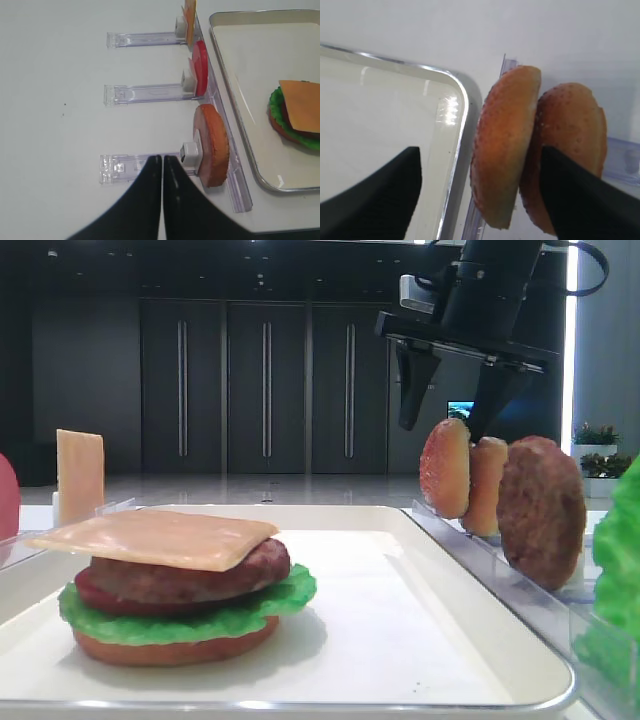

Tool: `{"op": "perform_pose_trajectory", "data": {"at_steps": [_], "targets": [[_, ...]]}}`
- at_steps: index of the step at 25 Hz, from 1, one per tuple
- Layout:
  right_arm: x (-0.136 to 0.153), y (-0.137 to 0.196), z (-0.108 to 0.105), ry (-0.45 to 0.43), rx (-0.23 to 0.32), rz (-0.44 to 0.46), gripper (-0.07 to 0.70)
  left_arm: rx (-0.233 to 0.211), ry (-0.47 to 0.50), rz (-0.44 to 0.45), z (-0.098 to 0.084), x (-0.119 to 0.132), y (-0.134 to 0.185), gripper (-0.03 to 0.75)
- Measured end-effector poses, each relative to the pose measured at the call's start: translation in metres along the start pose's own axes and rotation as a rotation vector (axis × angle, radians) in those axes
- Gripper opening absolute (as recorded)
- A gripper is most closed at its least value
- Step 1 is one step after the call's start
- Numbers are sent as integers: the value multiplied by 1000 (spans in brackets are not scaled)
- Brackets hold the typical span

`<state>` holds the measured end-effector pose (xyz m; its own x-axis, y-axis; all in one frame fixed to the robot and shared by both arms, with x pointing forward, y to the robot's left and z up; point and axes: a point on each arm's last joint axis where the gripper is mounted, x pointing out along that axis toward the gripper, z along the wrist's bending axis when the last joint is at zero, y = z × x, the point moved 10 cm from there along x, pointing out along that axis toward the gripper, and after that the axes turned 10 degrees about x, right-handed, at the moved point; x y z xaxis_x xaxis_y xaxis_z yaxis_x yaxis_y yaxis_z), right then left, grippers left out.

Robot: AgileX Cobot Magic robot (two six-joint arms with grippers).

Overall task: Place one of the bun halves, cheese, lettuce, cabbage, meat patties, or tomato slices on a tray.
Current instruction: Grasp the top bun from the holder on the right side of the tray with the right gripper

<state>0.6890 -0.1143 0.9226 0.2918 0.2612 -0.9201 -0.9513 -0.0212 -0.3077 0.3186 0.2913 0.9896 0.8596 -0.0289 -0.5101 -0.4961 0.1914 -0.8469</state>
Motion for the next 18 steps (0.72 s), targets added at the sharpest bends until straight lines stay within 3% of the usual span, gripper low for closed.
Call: {"op": "perform_pose_trajectory", "data": {"at_steps": [18], "targets": [[-3, -8, -10, 9, -4, -25, 479, 0, 0, 0, 0, 0, 0, -7]]}}
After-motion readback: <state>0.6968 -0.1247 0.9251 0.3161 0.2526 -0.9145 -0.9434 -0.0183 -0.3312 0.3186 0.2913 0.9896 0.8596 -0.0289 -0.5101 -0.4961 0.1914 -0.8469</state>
